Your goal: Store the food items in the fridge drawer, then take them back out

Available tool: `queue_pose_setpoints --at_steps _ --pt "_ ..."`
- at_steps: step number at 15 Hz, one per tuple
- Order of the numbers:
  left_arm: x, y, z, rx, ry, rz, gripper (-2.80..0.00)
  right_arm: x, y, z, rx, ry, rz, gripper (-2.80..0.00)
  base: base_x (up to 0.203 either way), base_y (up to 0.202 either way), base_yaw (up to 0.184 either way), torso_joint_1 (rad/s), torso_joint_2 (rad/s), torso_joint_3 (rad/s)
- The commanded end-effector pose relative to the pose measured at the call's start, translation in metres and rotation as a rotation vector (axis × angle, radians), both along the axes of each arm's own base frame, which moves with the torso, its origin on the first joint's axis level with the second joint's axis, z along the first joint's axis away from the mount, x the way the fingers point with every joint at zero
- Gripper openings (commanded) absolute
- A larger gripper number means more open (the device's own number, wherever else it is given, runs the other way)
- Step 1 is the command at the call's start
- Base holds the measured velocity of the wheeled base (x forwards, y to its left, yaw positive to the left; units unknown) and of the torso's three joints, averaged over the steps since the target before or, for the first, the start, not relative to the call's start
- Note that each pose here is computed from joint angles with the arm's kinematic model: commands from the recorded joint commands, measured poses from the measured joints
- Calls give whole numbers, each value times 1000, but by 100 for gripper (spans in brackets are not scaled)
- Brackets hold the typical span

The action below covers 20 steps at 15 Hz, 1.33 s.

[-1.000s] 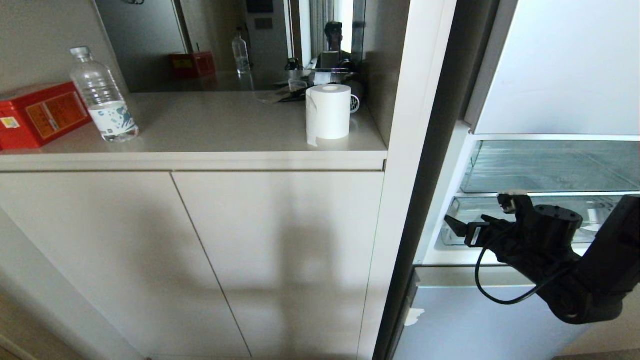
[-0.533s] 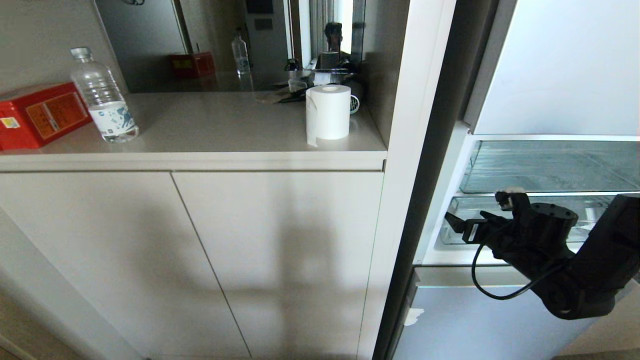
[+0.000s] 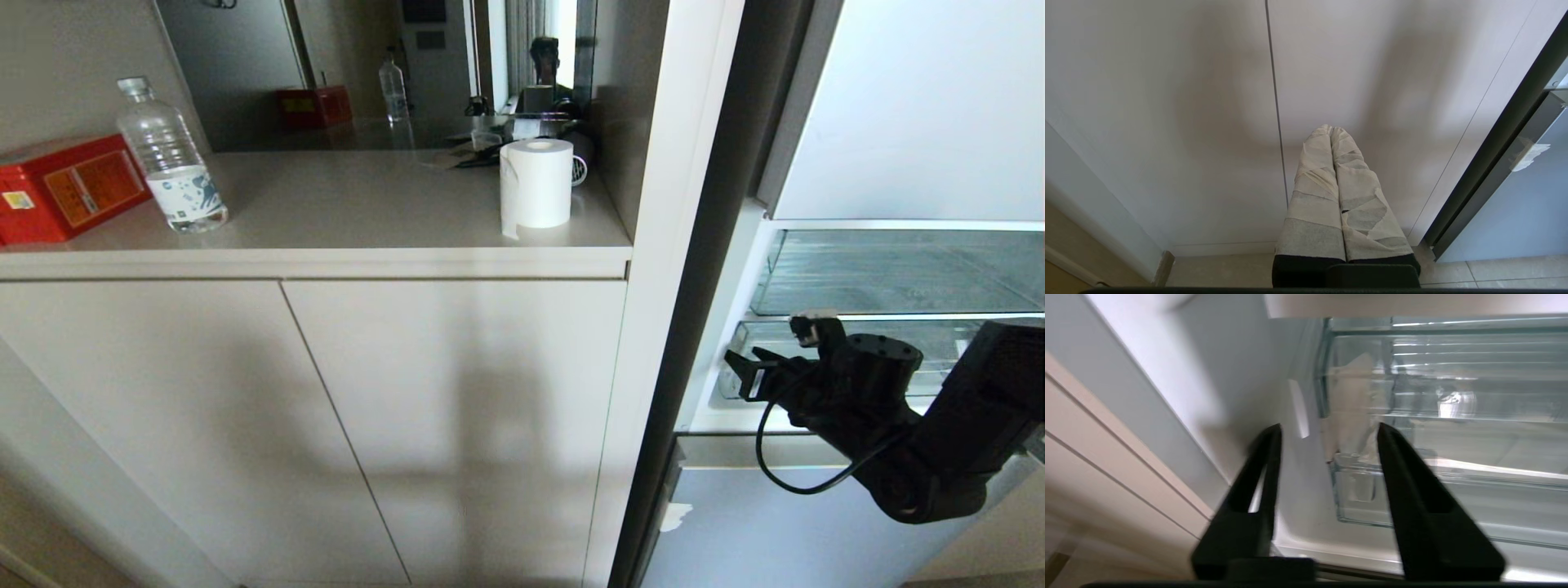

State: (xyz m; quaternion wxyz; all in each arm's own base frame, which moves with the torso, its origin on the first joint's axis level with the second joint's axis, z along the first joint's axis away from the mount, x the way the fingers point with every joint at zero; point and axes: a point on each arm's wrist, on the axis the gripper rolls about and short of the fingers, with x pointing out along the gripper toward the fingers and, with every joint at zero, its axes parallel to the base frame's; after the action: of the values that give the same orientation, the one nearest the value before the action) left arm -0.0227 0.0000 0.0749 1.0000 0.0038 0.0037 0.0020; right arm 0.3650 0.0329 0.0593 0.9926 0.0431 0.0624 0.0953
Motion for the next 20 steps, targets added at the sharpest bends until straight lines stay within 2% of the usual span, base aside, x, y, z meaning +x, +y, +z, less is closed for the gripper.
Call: queue_pose_setpoints --at_steps 1,9,12,15,20 --pt "0 0 0 0 0 1 -280 0 11 0 0 -9 16 -280 0 0 0 0 0 0" --pt "0 0 0 0 0 1 -280 -15 14 6 1 -21 8 -280 0 0 0 0 0 0" --pt "0 0 0 0 0 1 -280 -38 11 3 -1 -3 10 -280 0 0 0 0 0 0" --pt "0 0 0 0 0 1 -280 -69 7 0 1 67 11 -280 0 0 0 0 0 0" --pt "0 0 0 0 0 1 -280 -119 1 12 79 131 1 -280 0 0 0 0 0 0"
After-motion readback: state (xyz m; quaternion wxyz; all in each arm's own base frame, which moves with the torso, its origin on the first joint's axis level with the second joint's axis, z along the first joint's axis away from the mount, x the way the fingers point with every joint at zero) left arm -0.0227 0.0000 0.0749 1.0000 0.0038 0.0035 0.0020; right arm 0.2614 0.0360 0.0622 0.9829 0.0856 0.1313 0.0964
